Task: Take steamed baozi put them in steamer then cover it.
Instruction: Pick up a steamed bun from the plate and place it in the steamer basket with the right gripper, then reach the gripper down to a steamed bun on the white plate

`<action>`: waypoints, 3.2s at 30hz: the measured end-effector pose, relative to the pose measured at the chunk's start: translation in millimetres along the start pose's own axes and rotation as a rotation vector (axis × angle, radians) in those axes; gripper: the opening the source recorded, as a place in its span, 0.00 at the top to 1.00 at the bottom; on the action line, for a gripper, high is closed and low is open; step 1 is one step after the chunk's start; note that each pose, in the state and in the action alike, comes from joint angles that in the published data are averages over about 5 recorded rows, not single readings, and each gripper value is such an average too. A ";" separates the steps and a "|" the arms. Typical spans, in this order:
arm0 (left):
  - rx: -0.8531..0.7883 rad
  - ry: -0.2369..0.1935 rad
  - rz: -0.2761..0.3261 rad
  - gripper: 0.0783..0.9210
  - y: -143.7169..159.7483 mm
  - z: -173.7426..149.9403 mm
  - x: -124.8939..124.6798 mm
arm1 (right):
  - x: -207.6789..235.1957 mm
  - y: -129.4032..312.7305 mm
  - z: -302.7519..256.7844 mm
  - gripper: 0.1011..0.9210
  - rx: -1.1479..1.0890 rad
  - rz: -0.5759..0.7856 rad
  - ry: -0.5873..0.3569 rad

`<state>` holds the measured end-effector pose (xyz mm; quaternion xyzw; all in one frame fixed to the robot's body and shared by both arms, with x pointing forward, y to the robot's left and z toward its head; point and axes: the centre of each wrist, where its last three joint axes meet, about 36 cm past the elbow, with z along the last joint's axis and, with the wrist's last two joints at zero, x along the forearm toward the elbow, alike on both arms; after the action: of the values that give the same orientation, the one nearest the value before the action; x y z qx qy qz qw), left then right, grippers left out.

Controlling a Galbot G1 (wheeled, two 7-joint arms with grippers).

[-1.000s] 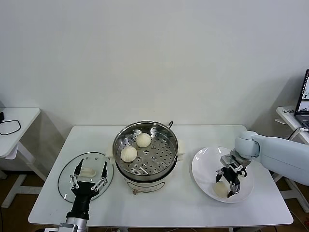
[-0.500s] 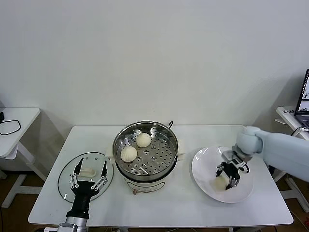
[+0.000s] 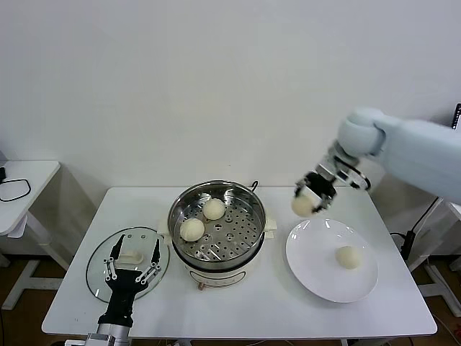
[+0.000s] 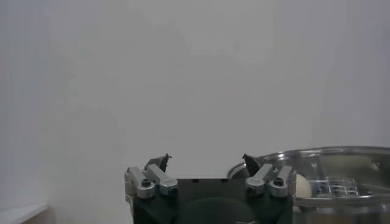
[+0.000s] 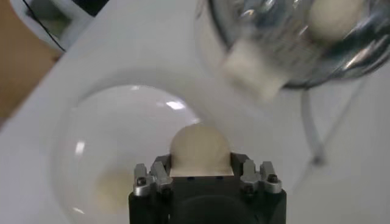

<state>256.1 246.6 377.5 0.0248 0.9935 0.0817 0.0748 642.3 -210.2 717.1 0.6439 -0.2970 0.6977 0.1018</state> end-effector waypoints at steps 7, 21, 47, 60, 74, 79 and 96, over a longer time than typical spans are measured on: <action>0.002 -0.001 0.000 0.12 -0.5 -1.4 0.8 | -12.3 -57.8 -59.5 0.32 0.317 -0.012 -0.047; -0.002 -0.006 -0.004 0.12 1.5 -0.7 2.5 | -86.8 -96.8 -141.3 0.33 0.757 -0.109 -0.142; -0.008 -0.024 -0.009 0.12 4.9 1.7 1.7 | -145.2 -103.9 -166.7 0.12 0.928 -0.134 -0.143; -0.004 -0.024 -0.001 0.12 2.4 1.8 0.0 | -57.5 -75.1 -75.8 0.12 0.479 -0.044 -0.016; 0.003 -0.019 0.010 0.12 -2.4 -0.7 -2.6 | -29.5 102.5 84.8 0.12 -0.514 -0.082 0.009; 0.002 -0.015 0.008 0.12 -2.3 -0.3 -1.4 | -55.4 162.6 104.5 0.12 -0.693 -0.137 0.004; -0.017 -0.014 -0.014 0.12 7.1 3.1 -2.4 | -138.3 249.7 112.6 0.12 -0.914 -0.202 0.013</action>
<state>259.2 253.9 376.0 0.0179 0.9924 0.0895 0.0824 626.5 -438.9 513.1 0.5544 -0.5093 0.4857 0.4443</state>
